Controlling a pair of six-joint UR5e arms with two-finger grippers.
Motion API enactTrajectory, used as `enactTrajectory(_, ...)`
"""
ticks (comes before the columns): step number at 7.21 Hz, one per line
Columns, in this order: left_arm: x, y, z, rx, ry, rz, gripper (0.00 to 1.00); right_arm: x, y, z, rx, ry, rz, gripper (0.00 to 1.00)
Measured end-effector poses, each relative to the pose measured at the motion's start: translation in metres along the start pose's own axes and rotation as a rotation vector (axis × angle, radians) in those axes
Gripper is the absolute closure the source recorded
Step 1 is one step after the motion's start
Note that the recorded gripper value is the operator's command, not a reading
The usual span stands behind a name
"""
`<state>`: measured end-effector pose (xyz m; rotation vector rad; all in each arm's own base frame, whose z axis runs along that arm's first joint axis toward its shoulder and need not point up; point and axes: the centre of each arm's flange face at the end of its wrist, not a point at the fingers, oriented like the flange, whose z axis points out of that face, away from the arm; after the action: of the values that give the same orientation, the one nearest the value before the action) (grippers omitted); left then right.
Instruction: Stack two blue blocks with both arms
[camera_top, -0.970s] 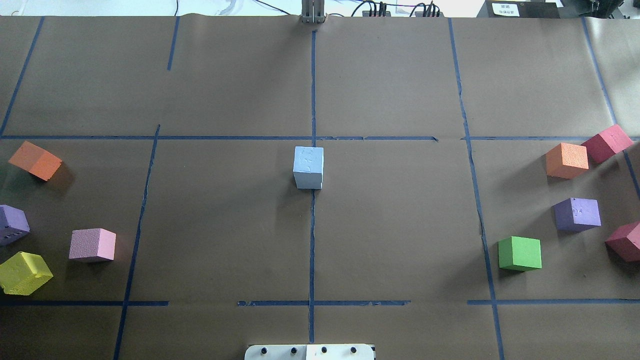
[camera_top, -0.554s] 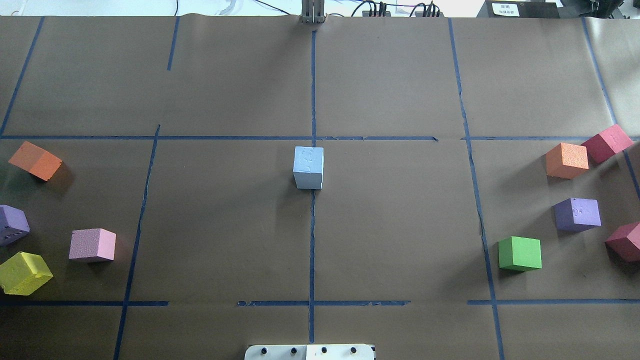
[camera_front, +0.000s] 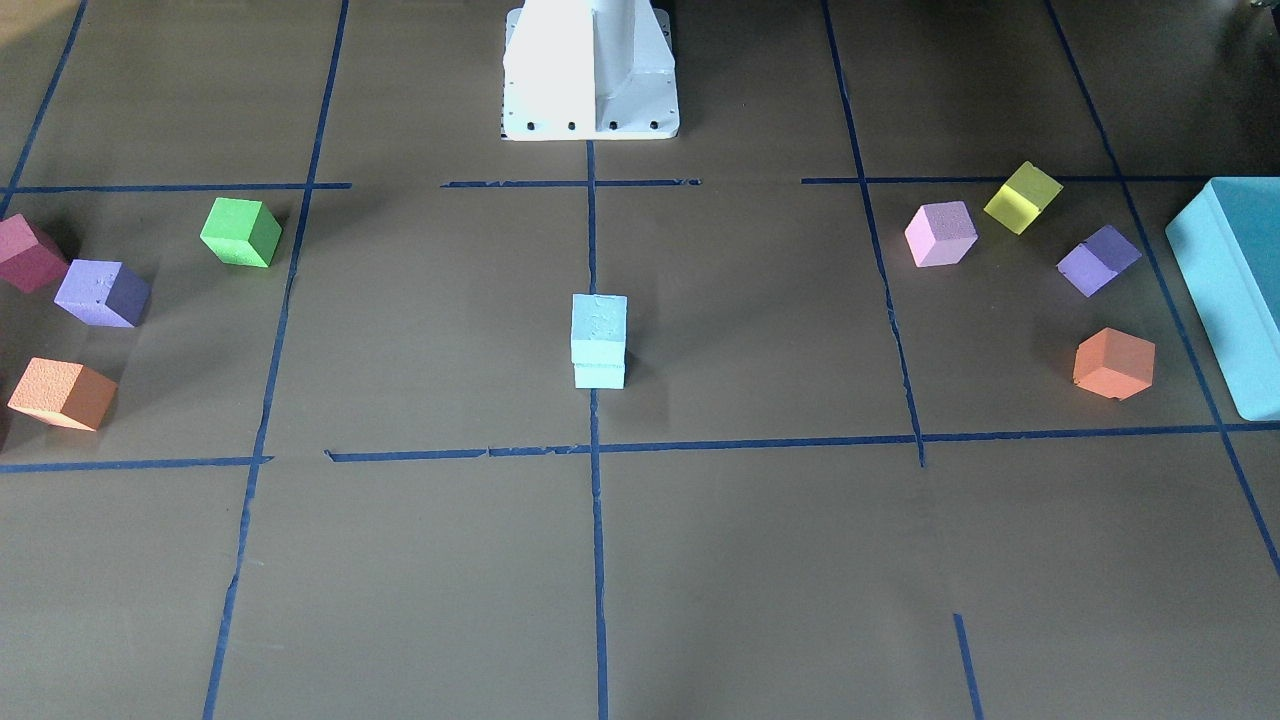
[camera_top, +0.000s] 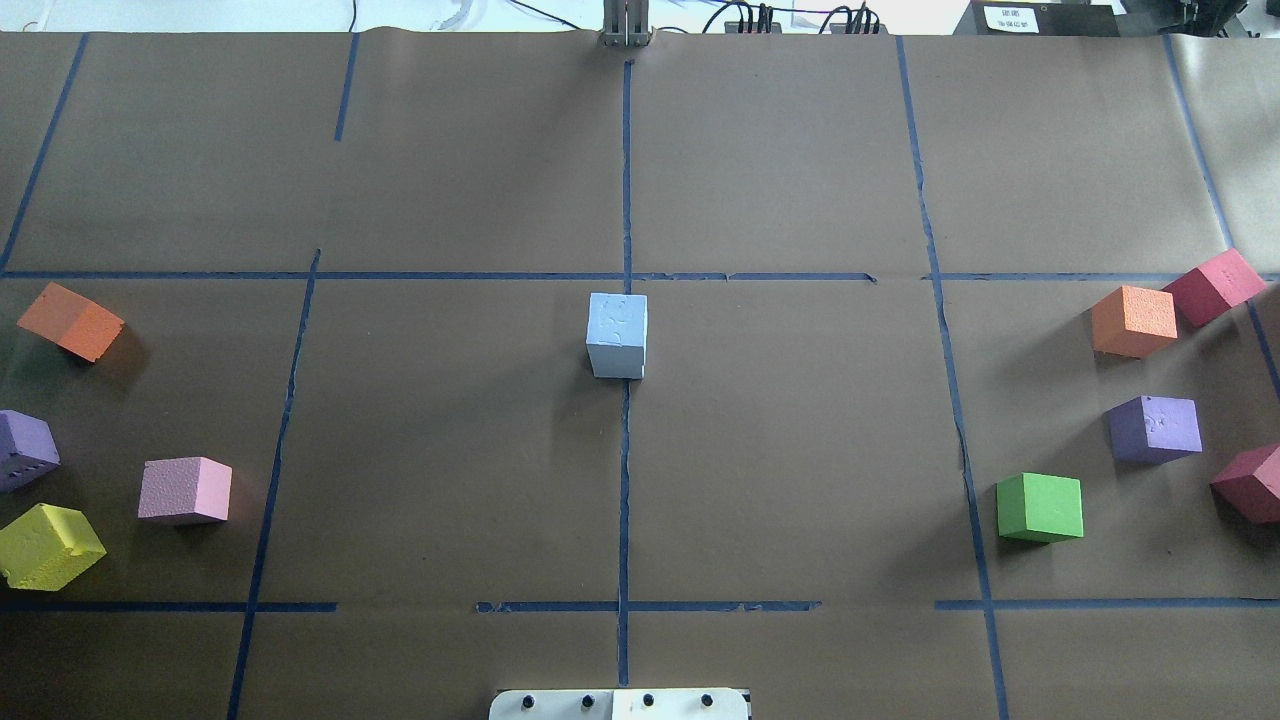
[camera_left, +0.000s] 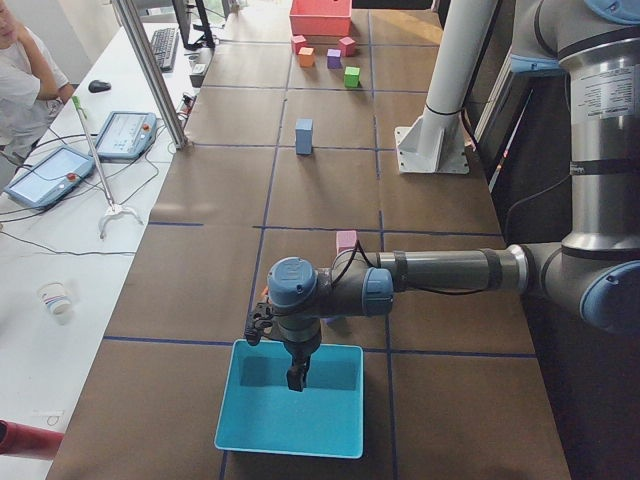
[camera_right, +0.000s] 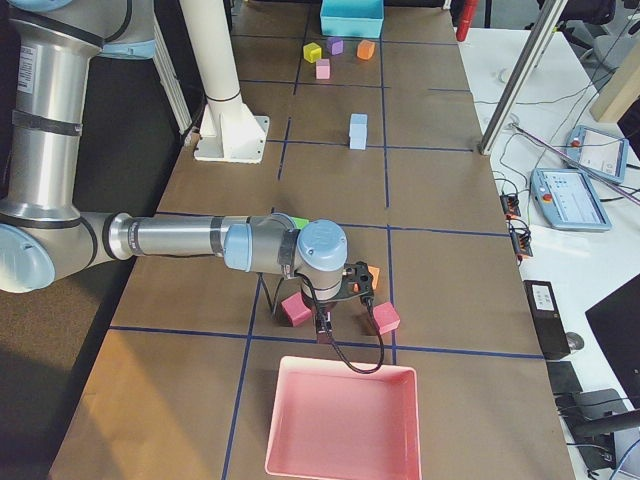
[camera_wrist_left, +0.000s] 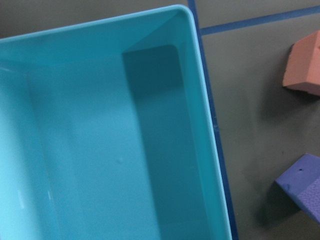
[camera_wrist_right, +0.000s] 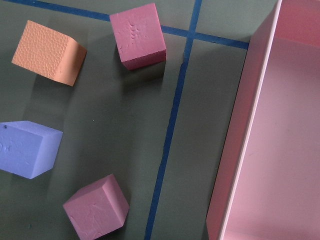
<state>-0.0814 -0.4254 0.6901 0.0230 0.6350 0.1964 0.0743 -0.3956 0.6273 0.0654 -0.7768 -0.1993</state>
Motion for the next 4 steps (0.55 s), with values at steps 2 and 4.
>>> enactTrajectory(2,-0.0014,0.0008,0.0003,-0.004,-0.015,0.001,0.0,-0.0011,0.0001,0.0015,-0.003,-0.001,-0.005,0.0)
enactTrajectory(4,-0.0015,0.0015,0.0006,-0.007,-0.014,0.0,0.0,-0.0024,0.0,0.0043,-0.01,-0.003,-0.01,0.0)
